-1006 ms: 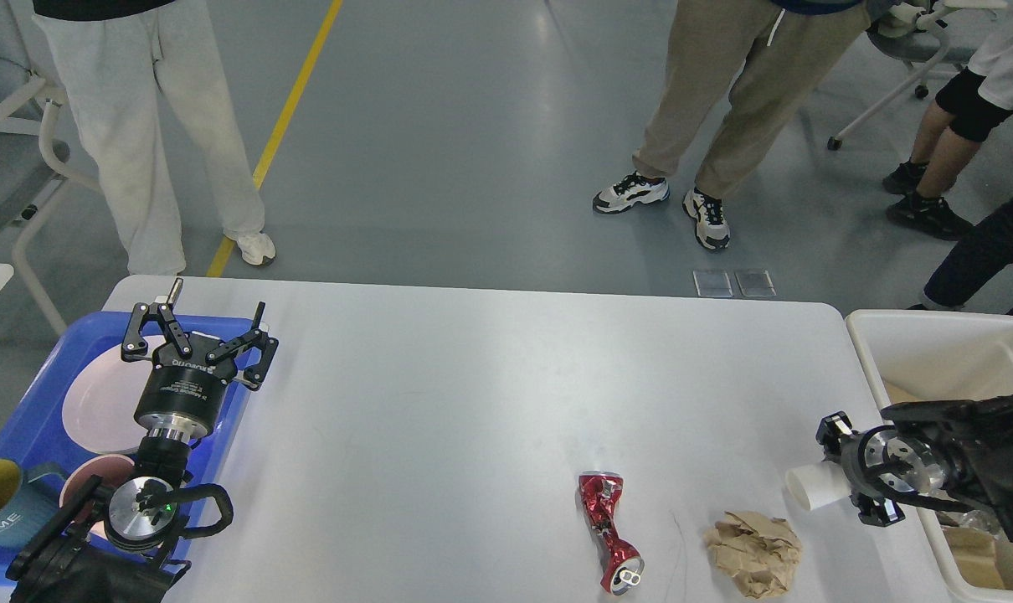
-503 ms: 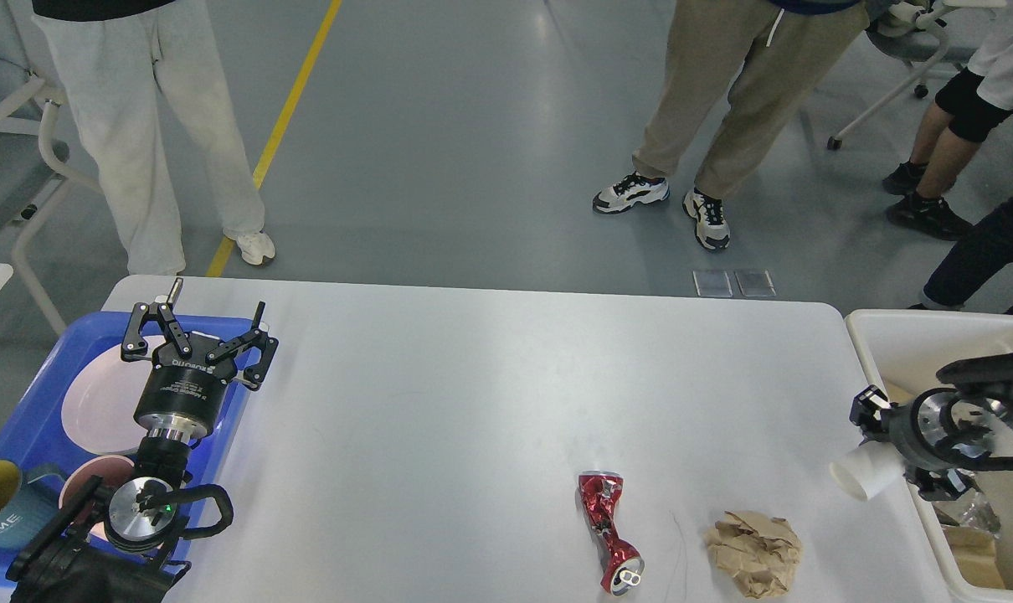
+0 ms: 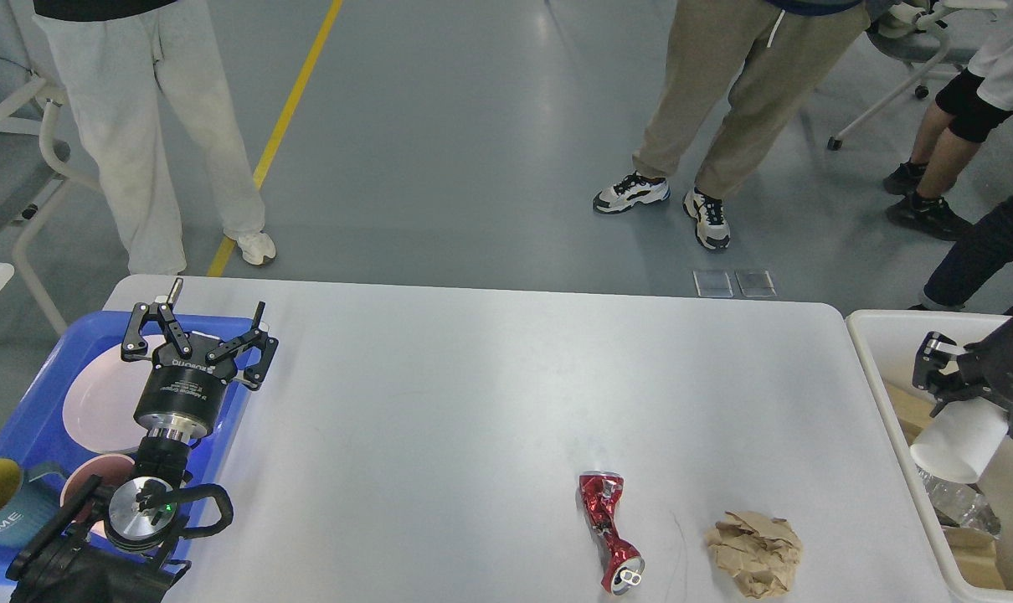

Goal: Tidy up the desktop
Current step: 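Lower the right gripper and grasp the lying white cup, then carry the white cup into the white bin and release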

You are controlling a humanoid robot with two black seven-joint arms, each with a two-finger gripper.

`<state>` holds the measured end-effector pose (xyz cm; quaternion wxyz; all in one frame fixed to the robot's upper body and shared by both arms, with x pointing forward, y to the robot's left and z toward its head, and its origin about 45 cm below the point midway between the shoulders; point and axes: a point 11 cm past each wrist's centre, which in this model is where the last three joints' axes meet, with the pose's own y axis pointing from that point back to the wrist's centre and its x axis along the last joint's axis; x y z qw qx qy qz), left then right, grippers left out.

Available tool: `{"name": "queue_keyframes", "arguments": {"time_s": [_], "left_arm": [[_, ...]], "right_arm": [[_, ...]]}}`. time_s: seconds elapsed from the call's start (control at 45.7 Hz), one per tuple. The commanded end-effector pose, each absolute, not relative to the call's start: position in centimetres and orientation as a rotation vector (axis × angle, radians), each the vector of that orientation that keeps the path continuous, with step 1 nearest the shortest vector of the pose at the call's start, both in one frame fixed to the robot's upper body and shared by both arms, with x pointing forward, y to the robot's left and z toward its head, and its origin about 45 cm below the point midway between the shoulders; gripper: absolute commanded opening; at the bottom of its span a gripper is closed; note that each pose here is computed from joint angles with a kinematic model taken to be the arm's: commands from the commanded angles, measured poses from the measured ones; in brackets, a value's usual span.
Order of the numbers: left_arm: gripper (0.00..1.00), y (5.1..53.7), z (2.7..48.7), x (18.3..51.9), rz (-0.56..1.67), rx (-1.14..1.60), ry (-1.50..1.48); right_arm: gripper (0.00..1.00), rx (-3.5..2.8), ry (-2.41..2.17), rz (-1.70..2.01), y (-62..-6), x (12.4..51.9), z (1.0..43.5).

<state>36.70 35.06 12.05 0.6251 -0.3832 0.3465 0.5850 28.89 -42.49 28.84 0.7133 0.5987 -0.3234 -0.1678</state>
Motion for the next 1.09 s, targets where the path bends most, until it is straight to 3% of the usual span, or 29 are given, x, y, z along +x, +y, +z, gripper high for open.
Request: {"name": "queue_keyframes", "arguments": {"time_s": [0.0, 0.175, 0.634, 0.81, 1.072], "left_arm": [[0.96, 35.0, 12.0, 36.7, 1.341, -0.878, 0.796], [0.96, 35.0, 12.0, 36.7, 1.342, -0.879, 0.795], [0.96, 35.0, 12.0, 36.7, 1.342, -0.879, 0.795], [0.96, 35.1, 12.1, 36.7, 1.343, -0.880, 0.795], [0.96, 35.1, 12.1, 36.7, 1.343, -0.880, 0.795]], "right_arm": [[0.00, 1.273, -0.762, -0.402, -47.9, 27.2, 27.3], [0.00, 1.146, -0.872, -0.434, -56.6, 25.5, 24.5], [0.00, 1.012, -0.975, -0.281, -59.7, 26.8, 9.2], [0.00, 0.902, -1.014, -0.110, -58.5, 26.0, 6.1], [0.00, 0.864, -1.009, -0.063, -58.3, 24.6, 4.8]]}}
